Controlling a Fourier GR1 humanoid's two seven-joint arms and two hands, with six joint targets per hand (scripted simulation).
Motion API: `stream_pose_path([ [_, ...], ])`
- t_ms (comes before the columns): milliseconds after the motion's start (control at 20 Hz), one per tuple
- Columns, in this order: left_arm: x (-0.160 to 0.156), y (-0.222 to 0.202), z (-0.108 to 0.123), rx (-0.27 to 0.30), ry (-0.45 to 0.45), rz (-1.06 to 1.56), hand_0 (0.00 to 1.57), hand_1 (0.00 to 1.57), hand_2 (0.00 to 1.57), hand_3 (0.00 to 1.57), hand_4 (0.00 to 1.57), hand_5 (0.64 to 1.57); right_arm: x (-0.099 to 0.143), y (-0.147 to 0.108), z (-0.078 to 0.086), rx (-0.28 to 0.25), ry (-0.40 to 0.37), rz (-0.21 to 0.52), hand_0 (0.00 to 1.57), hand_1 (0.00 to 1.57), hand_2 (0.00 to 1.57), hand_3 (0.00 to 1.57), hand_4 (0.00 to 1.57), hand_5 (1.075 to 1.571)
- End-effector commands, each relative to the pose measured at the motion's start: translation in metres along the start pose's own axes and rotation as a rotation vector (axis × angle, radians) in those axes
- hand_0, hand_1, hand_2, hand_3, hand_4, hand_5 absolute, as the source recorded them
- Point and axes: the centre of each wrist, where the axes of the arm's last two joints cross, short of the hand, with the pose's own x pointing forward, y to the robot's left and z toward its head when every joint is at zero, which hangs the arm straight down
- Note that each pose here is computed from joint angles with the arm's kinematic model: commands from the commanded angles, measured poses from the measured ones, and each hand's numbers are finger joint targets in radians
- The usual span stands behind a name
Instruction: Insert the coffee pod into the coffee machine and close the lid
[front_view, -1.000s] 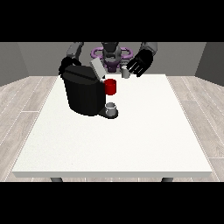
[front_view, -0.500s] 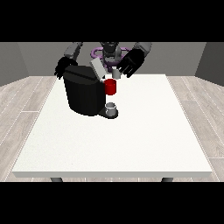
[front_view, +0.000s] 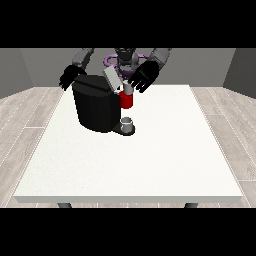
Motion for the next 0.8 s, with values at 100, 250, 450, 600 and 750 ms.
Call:
stream_pose_path([
  [100,-0.024,0.009,0.008,0.010,0.014,0.018,1.26,1.26,1.30,1.21,0.51,1.571,0.013,0.003,0.008,0.019,-0.012,-0.018,0.00,0.00,0.00,0.00,0.52,1.571],
  [250,0.007,0.009,-0.003,-0.029,-0.036,0.000,1.18,1.18,1.25,1.18,0.50,1.571,-0.001,-0.013,-0.002,-0.046,-0.004,0.008,0.00,0.00,0.00,0.00,0.53,1.571],
  [450,0.019,-0.028,-0.006,-0.079,-0.053,0.013,1.20,1.20,1.27,1.20,0.50,1.571,0.002,-0.004,-0.007,-0.058,0.035,-0.025,0.00,0.00,0.00,0.00,0.51,1.571],
  [600,0.022,-0.030,-0.008,-0.058,-0.030,0.004,1.20,1.20,1.28,1.21,0.52,1.571,0.004,0.001,-0.007,-0.054,0.008,-0.022,0.00,0.00,0.00,0.00,0.51,1.571],
  [750,0.002,0.004,-0.002,-0.036,-0.019,-0.006,1.16,1.16,1.24,1.18,0.49,1.571,-0.003,-0.016,-0.001,-0.062,-0.011,-0.036,0.00,0.00,0.00,0.00,0.53,1.571],
])
